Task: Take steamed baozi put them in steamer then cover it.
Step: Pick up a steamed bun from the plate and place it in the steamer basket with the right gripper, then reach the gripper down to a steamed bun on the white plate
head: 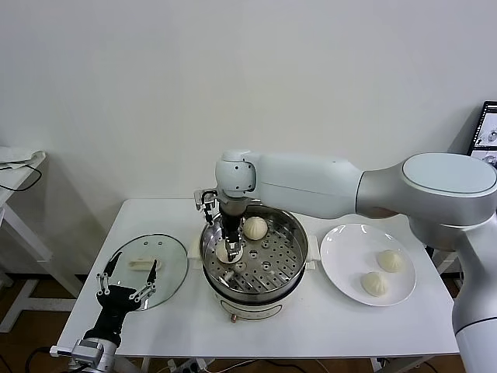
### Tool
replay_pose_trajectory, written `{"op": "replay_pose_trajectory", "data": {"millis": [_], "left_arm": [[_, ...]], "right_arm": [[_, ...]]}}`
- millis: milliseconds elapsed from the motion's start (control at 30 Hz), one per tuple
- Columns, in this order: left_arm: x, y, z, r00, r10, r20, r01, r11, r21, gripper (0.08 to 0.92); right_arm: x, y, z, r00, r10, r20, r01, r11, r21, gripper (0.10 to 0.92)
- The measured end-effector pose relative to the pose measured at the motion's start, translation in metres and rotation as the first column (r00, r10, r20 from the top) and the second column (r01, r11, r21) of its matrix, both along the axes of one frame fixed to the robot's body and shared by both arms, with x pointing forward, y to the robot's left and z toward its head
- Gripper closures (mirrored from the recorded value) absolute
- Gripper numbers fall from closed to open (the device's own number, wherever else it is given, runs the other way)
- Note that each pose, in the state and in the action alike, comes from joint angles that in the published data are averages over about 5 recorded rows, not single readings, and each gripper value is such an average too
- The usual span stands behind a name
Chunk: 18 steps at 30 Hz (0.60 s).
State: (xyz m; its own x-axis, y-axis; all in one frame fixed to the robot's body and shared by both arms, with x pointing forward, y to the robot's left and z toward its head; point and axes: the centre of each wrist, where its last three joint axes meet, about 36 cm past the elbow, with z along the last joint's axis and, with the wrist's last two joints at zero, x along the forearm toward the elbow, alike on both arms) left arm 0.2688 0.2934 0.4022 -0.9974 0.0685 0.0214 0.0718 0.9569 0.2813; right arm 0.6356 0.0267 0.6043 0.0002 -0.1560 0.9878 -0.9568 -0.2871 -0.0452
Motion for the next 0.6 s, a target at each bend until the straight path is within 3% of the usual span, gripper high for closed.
{"op": "replay_pose_trajectory", "data": {"millis": [267,600], "left_arm": [[-0.001,-0.002,-0.002,1.0000,-0.003,-0.006,0.003,1.000,0.004,0.177],[-0.002,-0.007,0.000,0.9999,-0.016,-0.005,0.016,1.000,0.008,0.177]], "right_arm": [[0.003,-0.029,0.022,1.000,0.004,0.004,-0.004,1.000,0.022,0.200],[0.001,-0.145,0.081,0.999,-0.027,0.020,0.026,0.999,0.031,0.200]]}}
